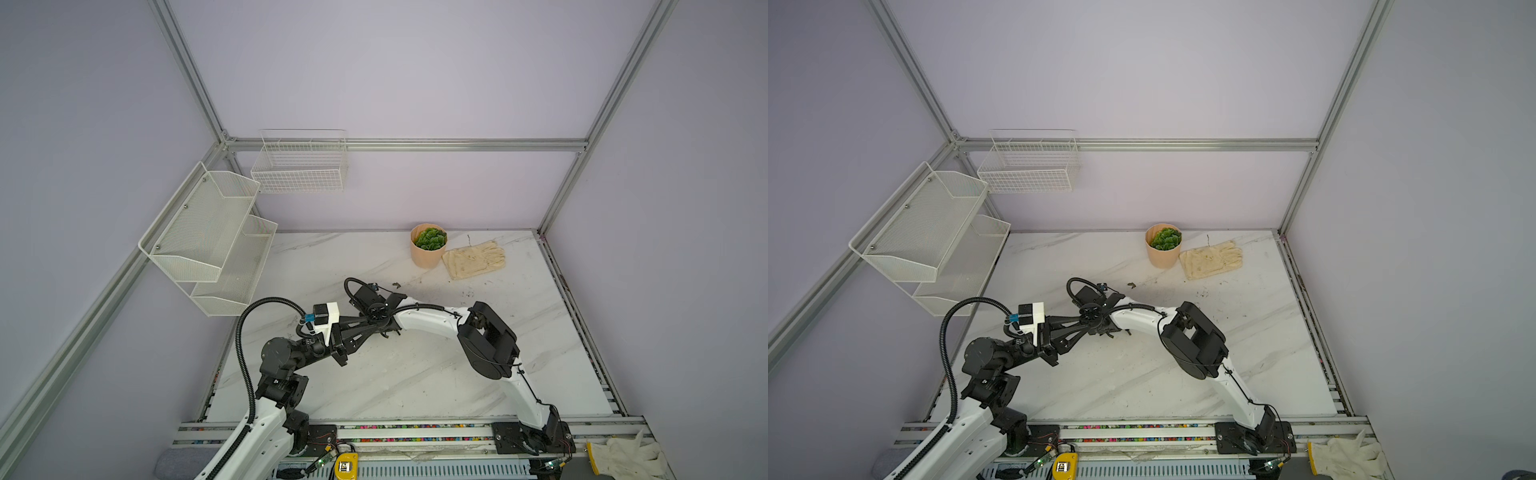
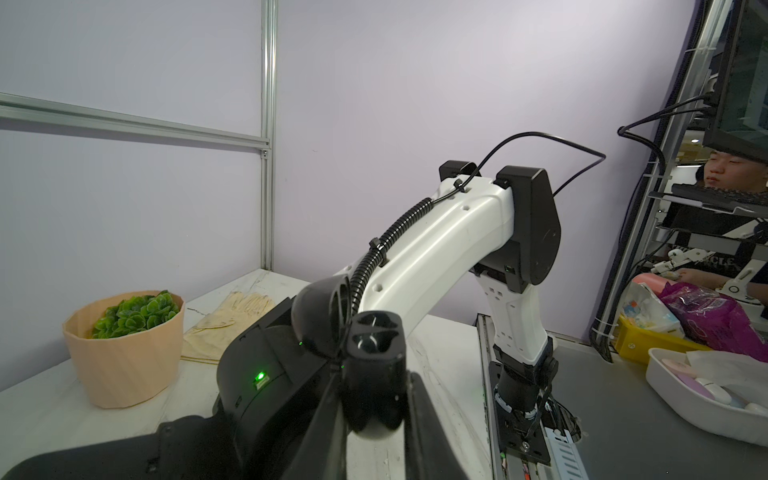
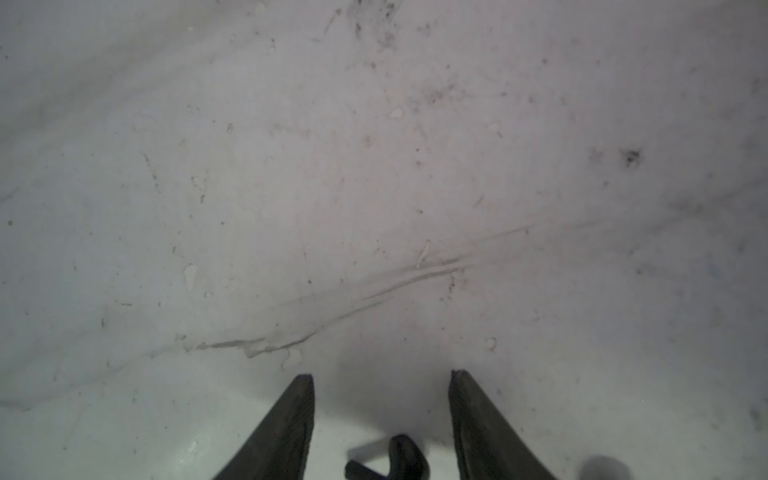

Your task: Insert the wireless bluetooth earbuds into the charging case

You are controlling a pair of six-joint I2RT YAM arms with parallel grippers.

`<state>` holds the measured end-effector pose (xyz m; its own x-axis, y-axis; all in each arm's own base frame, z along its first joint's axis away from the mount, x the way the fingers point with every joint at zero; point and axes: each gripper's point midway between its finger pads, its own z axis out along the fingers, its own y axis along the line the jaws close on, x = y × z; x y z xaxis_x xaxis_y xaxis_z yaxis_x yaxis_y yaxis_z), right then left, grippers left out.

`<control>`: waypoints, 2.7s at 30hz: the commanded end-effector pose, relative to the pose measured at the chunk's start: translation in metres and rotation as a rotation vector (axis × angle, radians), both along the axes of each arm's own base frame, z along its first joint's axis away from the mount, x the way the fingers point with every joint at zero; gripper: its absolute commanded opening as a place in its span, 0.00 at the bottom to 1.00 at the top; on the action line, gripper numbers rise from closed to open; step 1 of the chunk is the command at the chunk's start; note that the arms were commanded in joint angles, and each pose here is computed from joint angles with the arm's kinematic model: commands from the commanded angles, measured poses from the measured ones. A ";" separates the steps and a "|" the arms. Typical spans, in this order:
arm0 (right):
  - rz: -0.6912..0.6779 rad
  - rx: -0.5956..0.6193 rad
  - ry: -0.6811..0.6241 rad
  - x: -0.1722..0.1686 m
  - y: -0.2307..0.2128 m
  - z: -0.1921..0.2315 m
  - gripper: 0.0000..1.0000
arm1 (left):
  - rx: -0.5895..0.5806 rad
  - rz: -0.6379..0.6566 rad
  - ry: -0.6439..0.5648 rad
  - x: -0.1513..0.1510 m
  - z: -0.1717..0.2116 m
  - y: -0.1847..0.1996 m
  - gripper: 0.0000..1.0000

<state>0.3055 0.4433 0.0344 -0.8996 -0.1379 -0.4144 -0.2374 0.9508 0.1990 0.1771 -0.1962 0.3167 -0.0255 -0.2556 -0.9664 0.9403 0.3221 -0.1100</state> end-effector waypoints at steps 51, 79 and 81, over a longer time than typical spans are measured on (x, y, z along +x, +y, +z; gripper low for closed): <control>0.067 -0.145 -0.006 -0.022 -0.010 -0.011 0.28 | -0.004 0.005 -0.005 -0.003 -0.005 0.002 0.00; 0.063 -0.127 -0.065 -0.005 -0.024 0.005 0.22 | -0.008 0.018 -0.003 -0.001 -0.005 0.003 0.00; 0.053 -0.119 -0.080 -0.002 -0.029 0.011 0.22 | -0.012 0.026 -0.001 0.001 -0.004 0.004 0.00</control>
